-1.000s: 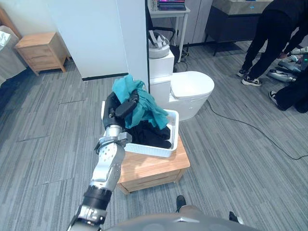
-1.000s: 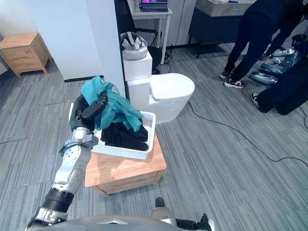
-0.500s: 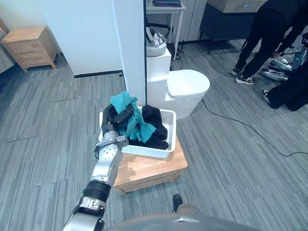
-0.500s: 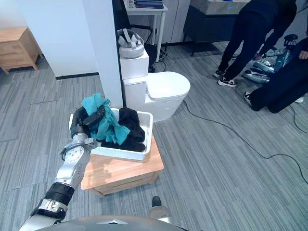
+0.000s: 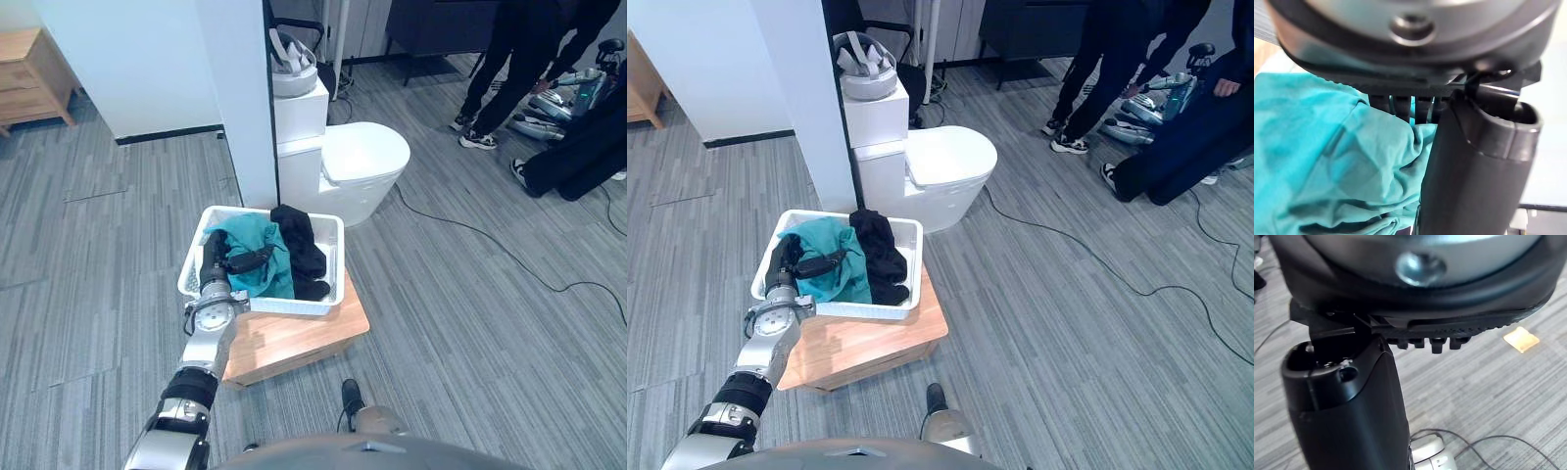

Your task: Tidy up the quilt and then pick up the clothes from the bed and put them into the laundry hamper

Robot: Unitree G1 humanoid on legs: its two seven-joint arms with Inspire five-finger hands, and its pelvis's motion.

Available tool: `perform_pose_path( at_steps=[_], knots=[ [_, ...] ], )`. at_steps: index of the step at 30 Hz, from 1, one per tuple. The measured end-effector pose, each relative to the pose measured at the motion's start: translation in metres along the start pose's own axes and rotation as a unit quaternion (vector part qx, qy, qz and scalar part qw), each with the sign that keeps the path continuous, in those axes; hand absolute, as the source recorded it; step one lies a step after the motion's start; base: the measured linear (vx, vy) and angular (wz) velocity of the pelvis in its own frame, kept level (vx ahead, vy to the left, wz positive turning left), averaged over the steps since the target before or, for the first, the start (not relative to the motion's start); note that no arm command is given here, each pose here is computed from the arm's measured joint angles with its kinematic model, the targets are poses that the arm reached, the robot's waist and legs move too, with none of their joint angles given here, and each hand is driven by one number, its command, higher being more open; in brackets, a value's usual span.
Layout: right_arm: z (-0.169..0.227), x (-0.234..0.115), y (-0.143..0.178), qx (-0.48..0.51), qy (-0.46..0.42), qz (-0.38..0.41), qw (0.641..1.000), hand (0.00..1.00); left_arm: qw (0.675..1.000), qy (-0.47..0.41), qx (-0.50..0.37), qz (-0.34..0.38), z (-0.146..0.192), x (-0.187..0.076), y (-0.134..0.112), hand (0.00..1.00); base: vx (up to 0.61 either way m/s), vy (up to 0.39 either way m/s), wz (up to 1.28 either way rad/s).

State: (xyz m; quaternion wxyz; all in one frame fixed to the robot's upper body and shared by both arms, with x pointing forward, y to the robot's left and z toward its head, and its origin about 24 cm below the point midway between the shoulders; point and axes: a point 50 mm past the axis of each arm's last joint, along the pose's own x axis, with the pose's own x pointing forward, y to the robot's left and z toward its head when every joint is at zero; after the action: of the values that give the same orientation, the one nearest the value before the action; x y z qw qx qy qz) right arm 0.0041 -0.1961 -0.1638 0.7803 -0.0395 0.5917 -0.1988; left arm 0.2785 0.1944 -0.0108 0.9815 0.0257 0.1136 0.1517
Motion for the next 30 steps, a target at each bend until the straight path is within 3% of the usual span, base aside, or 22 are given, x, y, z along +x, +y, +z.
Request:
perform_pose_path(
  at_steps=[13,20,24,26,30],
  knots=[
    [-0.003,-0.003,-0.004,-0.035,-0.011,0.027,0.999,1.0,0.983,-0.161,-0.083,-0.018,0.075,-0.007,-0.005,1.0,-0.08,-0.044,0.18],
    [-0.003,-0.004,-0.004,-0.036,-0.013,0.029,0.999,1.0,0.96,-0.229,-0.162,0.013,0.1,-0.013,0.018,1.0,-0.05,-0.024,0.01],
    [-0.001,-0.004,-0.003,-0.052,-0.018,0.033,0.998,1.0,0.964,-0.186,-0.183,0.055,0.069,-0.021,0.043,1.0,0.0,-0.005,-0.02],
    [0.002,-0.003,-0.003,-0.06,-0.024,0.035,0.997,1.0,0.97,-0.124,-0.199,0.066,0.035,-0.028,0.052,1.0,0.0,0.0,0.0],
    [0.01,0.0,-0.004,-0.092,-0.03,0.035,0.995,1.0,0.975,0.086,-0.181,0.098,-0.066,-0.06,0.066,1.0,0.0,0.001,-0.01]
  ],
)
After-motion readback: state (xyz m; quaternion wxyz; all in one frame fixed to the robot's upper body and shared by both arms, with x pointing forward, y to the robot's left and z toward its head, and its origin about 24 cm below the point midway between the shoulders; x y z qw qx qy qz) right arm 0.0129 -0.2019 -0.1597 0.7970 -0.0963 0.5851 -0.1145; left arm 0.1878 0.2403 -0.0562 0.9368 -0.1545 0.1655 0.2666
